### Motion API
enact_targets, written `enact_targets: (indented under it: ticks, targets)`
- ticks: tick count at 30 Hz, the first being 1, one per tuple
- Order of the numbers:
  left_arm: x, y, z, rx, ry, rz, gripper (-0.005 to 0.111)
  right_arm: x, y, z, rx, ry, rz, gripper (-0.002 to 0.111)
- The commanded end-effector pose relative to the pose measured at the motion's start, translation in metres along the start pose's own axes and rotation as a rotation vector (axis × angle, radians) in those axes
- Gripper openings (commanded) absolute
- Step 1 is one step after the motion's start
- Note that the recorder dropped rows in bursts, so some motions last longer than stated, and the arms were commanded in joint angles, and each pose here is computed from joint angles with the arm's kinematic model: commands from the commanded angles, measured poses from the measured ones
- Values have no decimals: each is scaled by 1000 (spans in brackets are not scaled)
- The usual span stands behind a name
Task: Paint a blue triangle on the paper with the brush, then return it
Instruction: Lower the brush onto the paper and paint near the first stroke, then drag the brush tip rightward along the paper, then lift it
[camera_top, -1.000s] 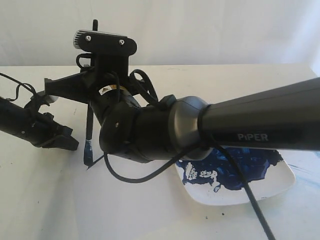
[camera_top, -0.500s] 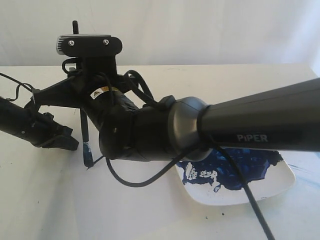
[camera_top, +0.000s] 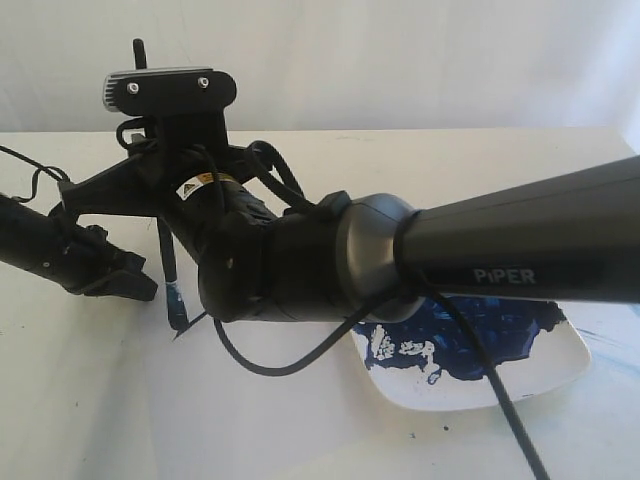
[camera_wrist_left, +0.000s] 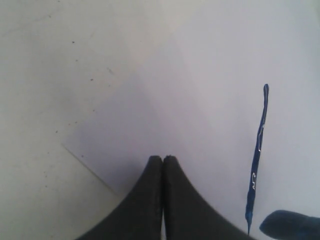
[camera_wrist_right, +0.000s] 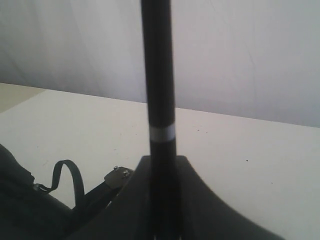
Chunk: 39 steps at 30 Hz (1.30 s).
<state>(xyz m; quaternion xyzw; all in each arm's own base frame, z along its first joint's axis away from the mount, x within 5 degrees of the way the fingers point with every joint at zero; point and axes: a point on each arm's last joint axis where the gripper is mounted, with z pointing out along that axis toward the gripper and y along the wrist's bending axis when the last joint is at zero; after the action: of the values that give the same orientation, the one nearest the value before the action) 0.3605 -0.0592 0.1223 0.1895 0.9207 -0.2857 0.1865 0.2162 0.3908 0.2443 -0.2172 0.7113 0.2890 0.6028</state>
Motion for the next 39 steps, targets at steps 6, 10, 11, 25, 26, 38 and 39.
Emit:
enact_targets:
  ticks: [6,10,11,25,26,38,39]
  targets:
    - [4,7,2,-51,21,25,0,9,2,3,-16,13,-31,0]
    - [4,7,2,-51,21,25,0,9,2,3,-21,6,-45,0]
    - [4,7,2,-51,21,25,0,9,2,3,-22,9,-44,0]
    - [4,7,2,-51,21,25,0,11,3,3,-34,32,-41,0]
    - [4,7,2,-51,21,25,0,11,3,3,-35,34,-45,0]
    - [4,7,2,-51,21,25,0,12,2,3,-24,40,-81,0]
    - [4,7,2,-51,21,25,0,12,2,3,-20,42,-88,0]
